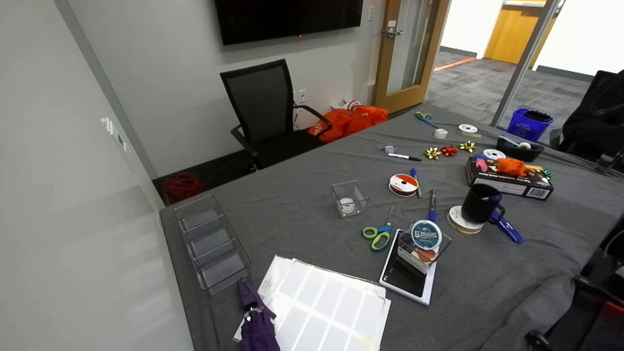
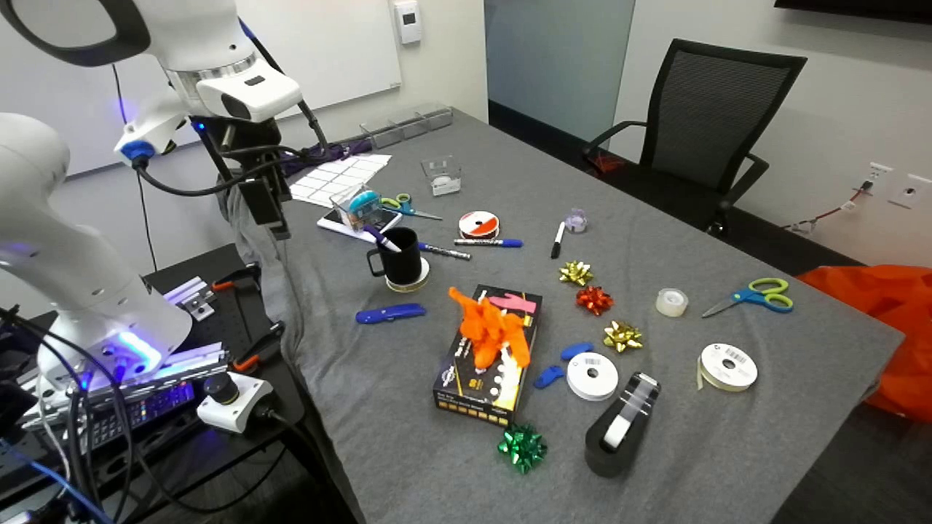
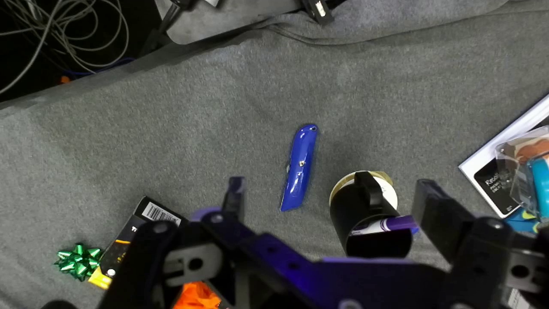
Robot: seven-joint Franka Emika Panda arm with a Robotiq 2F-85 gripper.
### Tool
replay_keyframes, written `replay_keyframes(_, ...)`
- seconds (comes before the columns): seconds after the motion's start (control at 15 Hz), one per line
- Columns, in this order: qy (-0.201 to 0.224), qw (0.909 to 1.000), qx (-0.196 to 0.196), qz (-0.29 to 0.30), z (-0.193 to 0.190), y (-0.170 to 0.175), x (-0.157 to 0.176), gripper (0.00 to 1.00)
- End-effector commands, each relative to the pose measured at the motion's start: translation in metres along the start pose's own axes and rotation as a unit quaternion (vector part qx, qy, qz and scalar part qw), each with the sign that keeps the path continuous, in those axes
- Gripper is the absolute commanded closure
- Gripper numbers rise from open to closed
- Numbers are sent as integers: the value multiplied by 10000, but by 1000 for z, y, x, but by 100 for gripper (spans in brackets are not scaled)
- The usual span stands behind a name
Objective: Remove an orange glove from the box
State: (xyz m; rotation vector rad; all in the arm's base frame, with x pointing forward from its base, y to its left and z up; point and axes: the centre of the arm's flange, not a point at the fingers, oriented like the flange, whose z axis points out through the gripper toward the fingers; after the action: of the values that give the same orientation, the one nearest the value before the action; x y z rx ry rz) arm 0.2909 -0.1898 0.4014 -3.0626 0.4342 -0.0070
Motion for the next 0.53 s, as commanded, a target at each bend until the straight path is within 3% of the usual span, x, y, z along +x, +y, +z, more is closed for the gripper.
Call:
replay_keyframes(0.0, 0, 10000, 0, 0, 0, 0, 0, 0)
replay_keyframes(0.47, 380, 9972, 222, 610, -1, -20, 19, 0)
